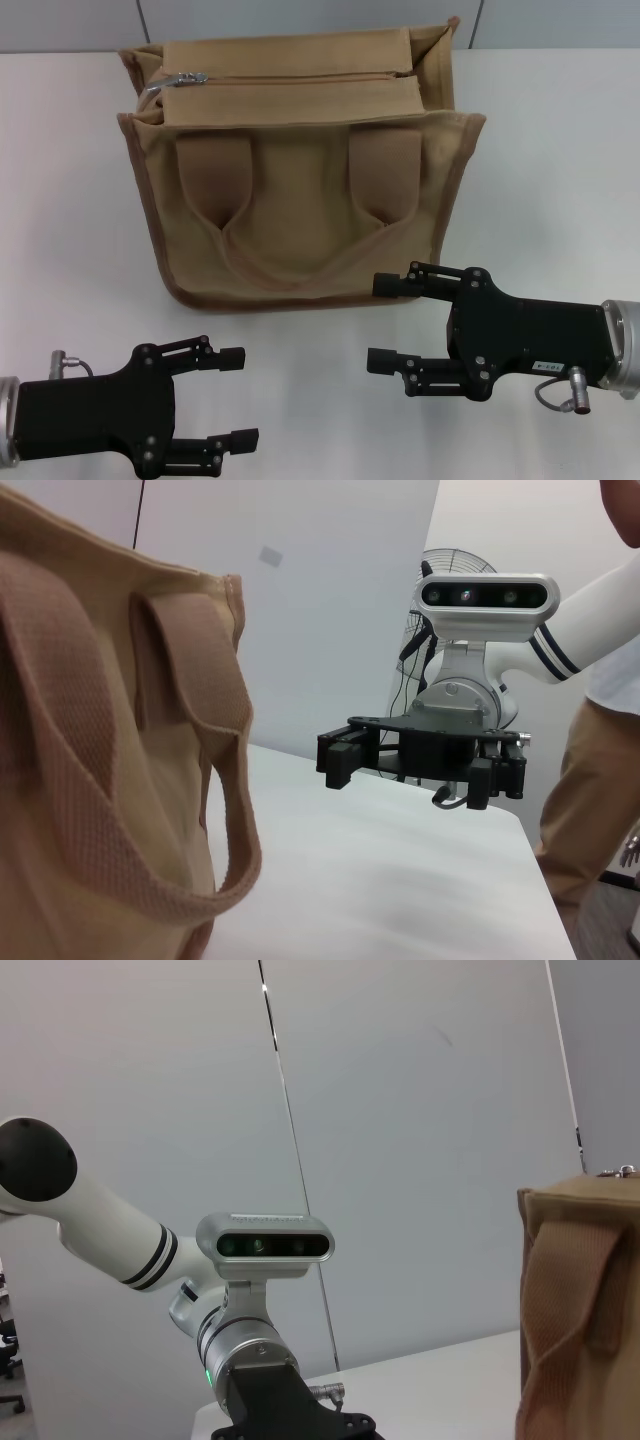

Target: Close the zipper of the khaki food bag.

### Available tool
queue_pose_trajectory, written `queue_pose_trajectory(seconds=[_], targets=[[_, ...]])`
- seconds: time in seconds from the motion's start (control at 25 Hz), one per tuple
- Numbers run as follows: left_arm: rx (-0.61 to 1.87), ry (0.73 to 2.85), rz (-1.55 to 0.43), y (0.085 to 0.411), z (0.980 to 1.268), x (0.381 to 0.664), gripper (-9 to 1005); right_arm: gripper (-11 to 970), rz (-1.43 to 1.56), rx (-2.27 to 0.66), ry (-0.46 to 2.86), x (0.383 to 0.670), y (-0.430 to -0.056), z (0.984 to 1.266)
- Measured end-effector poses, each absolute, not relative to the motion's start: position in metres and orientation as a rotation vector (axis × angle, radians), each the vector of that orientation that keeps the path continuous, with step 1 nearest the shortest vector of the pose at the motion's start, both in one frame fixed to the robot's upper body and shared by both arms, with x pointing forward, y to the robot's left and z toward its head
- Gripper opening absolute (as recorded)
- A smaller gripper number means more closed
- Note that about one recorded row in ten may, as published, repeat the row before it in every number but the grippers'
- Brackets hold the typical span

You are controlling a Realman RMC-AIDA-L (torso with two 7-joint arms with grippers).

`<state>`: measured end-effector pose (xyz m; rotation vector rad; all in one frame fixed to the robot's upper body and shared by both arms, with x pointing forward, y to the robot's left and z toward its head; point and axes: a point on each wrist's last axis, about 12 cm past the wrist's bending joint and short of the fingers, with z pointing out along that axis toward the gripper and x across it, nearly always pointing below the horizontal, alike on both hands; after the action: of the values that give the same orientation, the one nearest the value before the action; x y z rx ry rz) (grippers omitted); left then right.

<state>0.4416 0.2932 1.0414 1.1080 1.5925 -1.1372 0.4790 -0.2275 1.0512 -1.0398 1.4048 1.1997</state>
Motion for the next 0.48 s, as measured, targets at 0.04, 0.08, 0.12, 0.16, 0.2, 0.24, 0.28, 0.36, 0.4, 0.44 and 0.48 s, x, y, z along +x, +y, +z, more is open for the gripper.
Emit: queue_pose_trajectory(seconds=[0.04, 0.08, 0.12, 0.16, 0.2, 0.24, 0.28, 0.36, 0.4, 0.44, 0.48], targets=[[1.107, 1.592, -1.137, 0.2932, 1.0414, 0.4416, 825, 758, 1.2, -1.039, 1.405, 0.479, -0.2275, 1.0512], [1.107, 1.592, -1.137, 0.2932, 1.0414, 0.4416, 822, 758, 1.2, -1.039, 1.405, 0.479, -0.2275, 1.0512], [1.107, 1.592, -1.137, 0.2933, 1.0414, 0.4415, 820, 758, 1.2, -1.038, 1.405, 0.4789, -0.2275, 1.0511], [1.106, 1.592, -1.136, 0.2934, 1.0413, 0.4414, 817, 758, 1.2, -1.038, 1.405, 0.4789, -0.2275, 1.0511], [1.106, 1.592, -1.136, 0.2935, 1.0413, 0.4413, 815, 758, 1.2, -1.038, 1.405, 0.4788, -0.2275, 1.0511], [1.106, 1.592, -1.135, 0.2935, 1.0413, 0.4413, 812, 758, 1.2, -1.038, 1.405, 0.4788, -0.2275, 1.0511], [1.105, 1.592, -1.135, 0.2935, 1.0413, 0.4413, 810, 758, 1.201, -1.038, 1.405, 0.4788, -0.2275, 1.0511], [1.105, 1.591, -1.134, 0.2936, 1.0413, 0.4413, 805, 758, 1.2, -1.038, 1.405, 0.4788, -0.2275, 1.0511], [1.104, 1.591, -1.134, 0.2936, 1.0414, 0.4413, 802, 758, 1.2, -1.038, 1.405, 0.4788, -0.2275, 1.0511], [1.103, 1.59, -1.133, 0.2937, 1.0415, 0.4414, 800, 758, 1.2, -1.038, 1.405, 0.4788, -0.2275, 1.0511], [1.101, 1.589, -1.131, 0.2938, 1.0415, 0.4413, 797, 758, 1.2, -1.038, 1.405, 0.4788, -0.2276, 1.051]])
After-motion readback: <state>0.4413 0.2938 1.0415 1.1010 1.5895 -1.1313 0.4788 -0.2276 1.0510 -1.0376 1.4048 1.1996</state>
